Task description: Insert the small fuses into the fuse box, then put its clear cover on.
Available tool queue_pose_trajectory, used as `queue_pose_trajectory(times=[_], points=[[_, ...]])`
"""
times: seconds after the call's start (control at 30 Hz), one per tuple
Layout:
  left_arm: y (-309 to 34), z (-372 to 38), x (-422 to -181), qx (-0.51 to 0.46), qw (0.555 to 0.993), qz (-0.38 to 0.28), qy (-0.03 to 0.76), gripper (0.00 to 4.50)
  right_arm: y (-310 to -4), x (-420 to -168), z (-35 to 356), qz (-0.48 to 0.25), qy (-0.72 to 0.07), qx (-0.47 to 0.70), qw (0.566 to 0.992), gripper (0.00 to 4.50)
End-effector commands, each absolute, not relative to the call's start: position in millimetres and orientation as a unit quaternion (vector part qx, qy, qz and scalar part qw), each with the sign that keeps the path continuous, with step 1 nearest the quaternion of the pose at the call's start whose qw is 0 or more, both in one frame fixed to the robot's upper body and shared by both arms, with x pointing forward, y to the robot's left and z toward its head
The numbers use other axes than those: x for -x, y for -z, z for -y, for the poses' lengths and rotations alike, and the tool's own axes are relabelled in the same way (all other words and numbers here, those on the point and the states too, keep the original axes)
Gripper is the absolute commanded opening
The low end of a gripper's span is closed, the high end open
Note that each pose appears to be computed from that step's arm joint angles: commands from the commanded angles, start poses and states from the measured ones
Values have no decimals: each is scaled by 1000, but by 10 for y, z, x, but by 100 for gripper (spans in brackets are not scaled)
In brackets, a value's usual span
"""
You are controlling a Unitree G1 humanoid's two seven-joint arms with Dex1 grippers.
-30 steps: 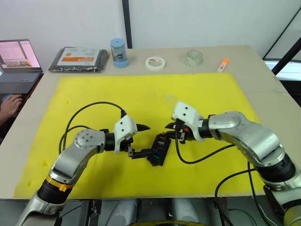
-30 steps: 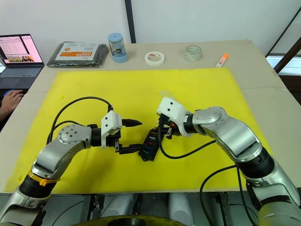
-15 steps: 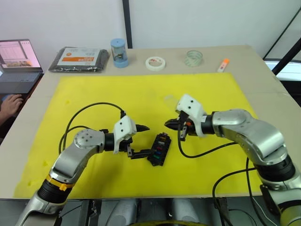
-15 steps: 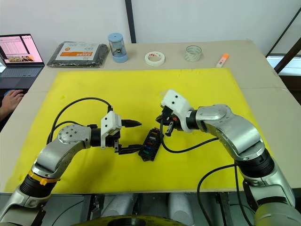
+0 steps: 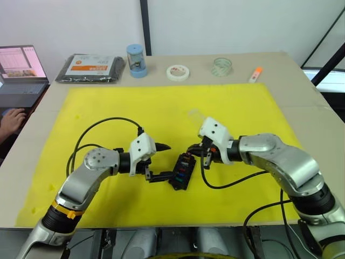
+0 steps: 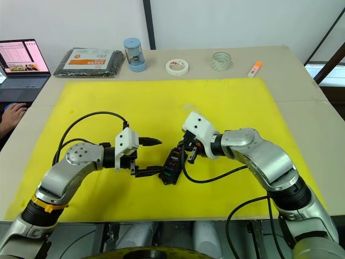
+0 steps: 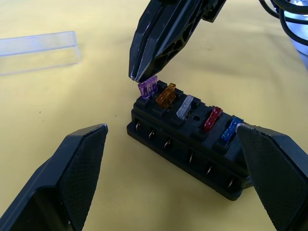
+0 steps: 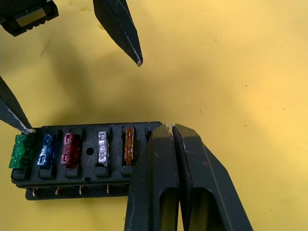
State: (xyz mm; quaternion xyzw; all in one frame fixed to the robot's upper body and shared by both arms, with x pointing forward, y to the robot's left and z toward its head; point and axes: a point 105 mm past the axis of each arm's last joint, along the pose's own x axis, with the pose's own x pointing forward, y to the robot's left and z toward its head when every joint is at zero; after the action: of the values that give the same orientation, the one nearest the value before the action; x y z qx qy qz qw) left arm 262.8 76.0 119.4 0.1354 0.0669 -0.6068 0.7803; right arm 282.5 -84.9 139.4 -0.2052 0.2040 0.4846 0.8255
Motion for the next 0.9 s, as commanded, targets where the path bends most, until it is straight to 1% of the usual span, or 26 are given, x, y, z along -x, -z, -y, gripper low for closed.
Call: queue_pose_trajectory(times=[0.03, 0.23, 0.57, 0.77, 0.9], points=[[-1251, -752, -2600, -143, 777, -52, 611, 450, -1379, -2734, 776, -199, -503, 211, 814, 6], [-1247, -756, -2595, -143, 777, -52, 610, 450, -1334, -2704, 810, -203, -502, 229, 809, 6], [-1266, -762, -2596, -144, 778, -51, 610, 450, -1266, -2790, 871, -202, -478, 255, 816, 6], [-1222, -774, -2607, -143, 778, -54, 609, 450, -1356, -2806, 898, -188, -481, 244, 821, 6], [-1223, -773, -2607, -144, 777, -53, 610, 450, -1485, -2787, 870, -183, -496, 191, 827, 6]])
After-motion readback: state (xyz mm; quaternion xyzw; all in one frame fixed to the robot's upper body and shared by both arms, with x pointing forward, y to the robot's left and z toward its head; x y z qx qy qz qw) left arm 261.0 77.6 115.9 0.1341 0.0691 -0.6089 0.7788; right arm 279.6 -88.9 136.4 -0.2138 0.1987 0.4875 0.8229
